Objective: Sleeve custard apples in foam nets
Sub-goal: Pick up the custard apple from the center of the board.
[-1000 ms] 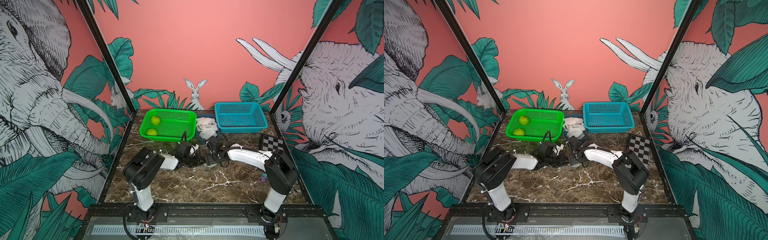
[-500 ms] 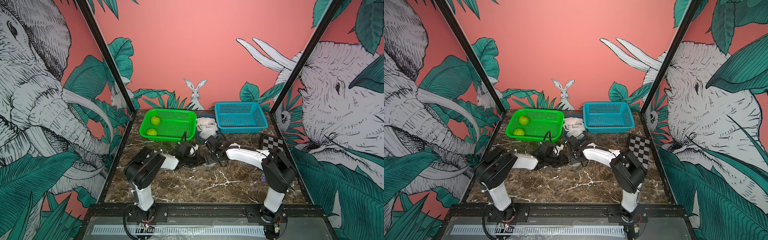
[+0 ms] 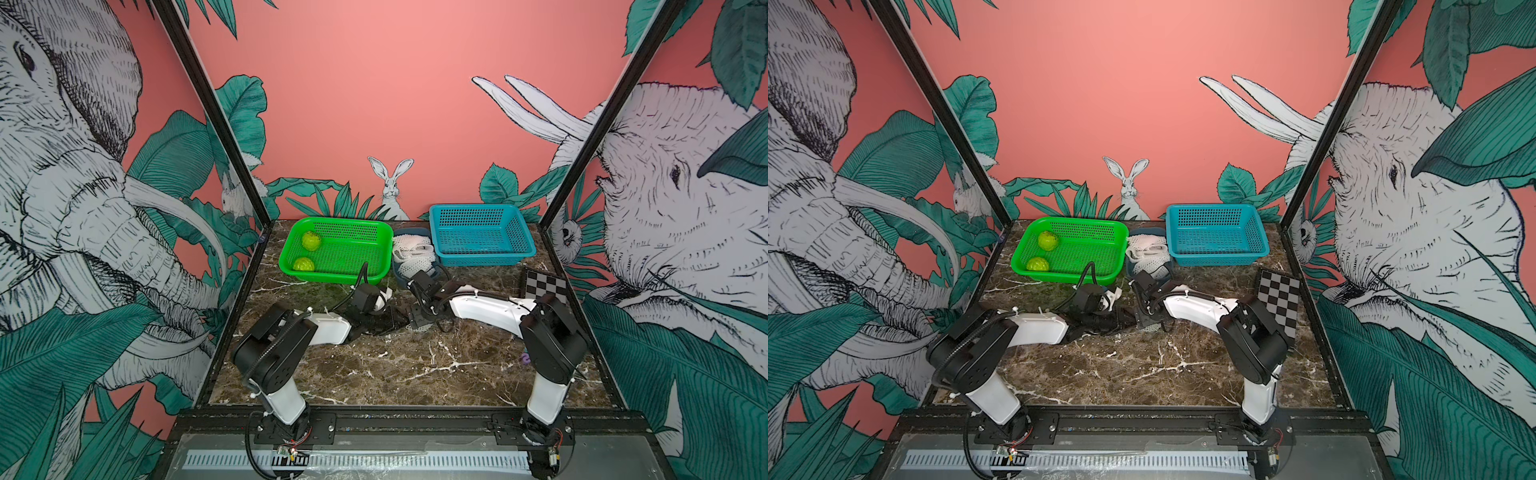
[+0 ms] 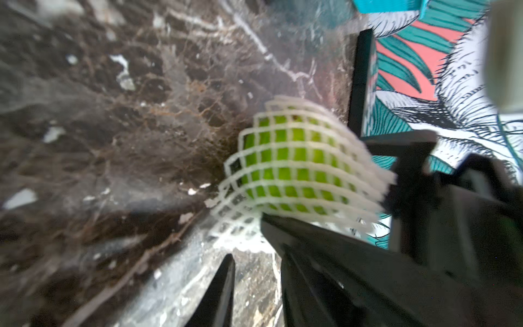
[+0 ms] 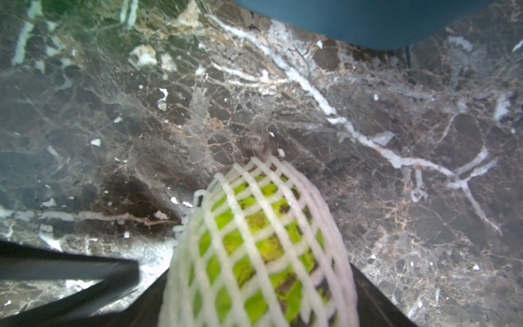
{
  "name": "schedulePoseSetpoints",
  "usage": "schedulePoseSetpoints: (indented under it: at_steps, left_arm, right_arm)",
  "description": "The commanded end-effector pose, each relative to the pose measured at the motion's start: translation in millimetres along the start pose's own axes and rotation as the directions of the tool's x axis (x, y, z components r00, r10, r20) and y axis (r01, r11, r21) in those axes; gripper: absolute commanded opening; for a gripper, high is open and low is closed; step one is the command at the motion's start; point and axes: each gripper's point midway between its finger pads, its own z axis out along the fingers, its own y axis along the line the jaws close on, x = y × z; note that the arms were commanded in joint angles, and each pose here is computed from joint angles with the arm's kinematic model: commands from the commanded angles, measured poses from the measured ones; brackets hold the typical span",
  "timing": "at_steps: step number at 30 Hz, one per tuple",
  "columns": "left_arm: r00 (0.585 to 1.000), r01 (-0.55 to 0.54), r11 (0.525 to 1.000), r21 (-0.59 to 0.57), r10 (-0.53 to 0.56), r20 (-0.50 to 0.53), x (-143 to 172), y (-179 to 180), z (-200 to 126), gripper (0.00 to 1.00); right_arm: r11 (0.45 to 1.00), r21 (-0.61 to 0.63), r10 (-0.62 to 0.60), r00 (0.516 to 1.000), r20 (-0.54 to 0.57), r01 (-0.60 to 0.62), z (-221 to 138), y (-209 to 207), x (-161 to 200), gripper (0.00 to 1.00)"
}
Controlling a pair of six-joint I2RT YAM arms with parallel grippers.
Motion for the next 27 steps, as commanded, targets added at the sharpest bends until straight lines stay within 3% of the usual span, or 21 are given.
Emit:
schedulePoseSetpoints:
  at_steps: [1, 12, 21, 27]
  left_arm:
    - [1.000, 0.015, 0.999, -0.029, -0.014, 0.024, 0, 5, -10, 0.30]
    - [0.999, 0.013, 1.000, -0.025, -0.012, 0.037, -3, 1, -14, 0.30]
    - [0.998, 0.023, 0.999, -0.031, -0.021, 0.066, -10, 2, -24, 0.30]
    - [0.996, 0.020, 0.999, -0.038, -0.017, 0.090, -17, 0, -35, 0.30]
  right_arm:
    - [1.000, 0.023, -0.015, 1.000, -0.017, 0.015, 1, -3, 0, 0.84]
    - [1.000, 0.002, -0.004, 1.000, -0.006, 0.004, -2, -4, -7, 0.82]
    - [0.981, -0.171, 0.096, 0.994, 0.044, -0.088, -10, -4, -20, 0.80]
    - [0.927, -0.338, 0.202, 0.976, 0.083, -0.163, -24, -8, -30, 0.80]
